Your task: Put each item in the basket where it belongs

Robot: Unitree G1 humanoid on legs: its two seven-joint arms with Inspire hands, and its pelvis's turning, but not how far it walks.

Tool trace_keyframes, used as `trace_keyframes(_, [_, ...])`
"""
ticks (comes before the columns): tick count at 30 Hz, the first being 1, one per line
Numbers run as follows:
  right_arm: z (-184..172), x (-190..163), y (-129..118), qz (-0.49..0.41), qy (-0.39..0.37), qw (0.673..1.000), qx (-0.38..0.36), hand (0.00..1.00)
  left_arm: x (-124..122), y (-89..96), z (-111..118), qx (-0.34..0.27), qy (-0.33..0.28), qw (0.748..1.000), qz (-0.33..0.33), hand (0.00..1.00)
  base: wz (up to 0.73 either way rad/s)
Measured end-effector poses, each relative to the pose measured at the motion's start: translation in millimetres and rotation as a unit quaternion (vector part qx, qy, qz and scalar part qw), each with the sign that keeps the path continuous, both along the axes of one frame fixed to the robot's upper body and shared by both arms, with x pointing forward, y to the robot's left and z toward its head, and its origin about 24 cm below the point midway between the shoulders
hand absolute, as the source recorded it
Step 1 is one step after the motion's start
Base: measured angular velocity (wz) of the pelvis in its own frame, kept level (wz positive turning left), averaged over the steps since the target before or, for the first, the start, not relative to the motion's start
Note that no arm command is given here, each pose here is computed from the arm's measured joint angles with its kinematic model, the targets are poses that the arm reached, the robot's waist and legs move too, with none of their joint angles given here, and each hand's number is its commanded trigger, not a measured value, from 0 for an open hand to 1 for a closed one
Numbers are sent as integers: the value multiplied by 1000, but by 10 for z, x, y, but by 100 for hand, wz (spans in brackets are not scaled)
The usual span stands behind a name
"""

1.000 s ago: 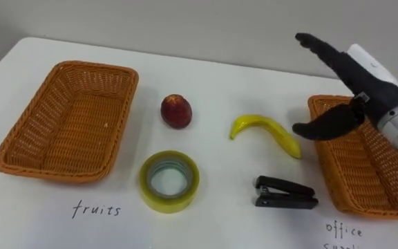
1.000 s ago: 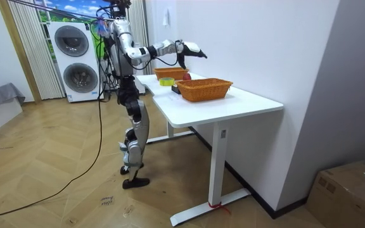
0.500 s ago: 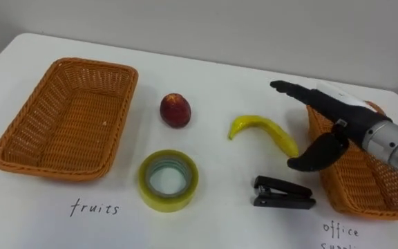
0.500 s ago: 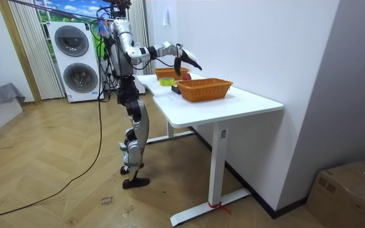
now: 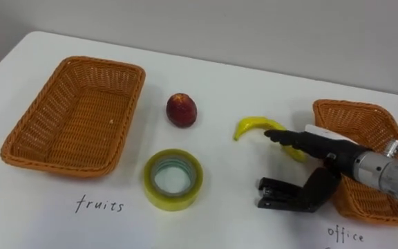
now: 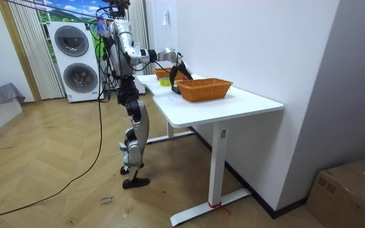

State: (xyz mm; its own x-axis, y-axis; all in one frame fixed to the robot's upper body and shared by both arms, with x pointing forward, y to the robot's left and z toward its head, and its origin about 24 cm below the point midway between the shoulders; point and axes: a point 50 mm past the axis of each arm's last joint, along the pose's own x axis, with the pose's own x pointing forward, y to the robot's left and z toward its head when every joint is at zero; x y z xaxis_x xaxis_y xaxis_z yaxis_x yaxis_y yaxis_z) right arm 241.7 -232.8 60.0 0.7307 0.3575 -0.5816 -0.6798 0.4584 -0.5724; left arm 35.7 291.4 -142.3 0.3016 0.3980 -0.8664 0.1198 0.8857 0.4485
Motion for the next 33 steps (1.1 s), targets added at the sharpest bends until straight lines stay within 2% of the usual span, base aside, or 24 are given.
trace_keyframes(18, [-169, -127, 36, -4, 31, 999, 16, 0, 58, 29, 21, 18, -1, 1000, -23, 0, 1])
trace_keyframes(33, [-209, -142, 72, -5, 32, 999, 8, 0, 5, 10, 6, 23, 13, 999, -28, 0, 0])
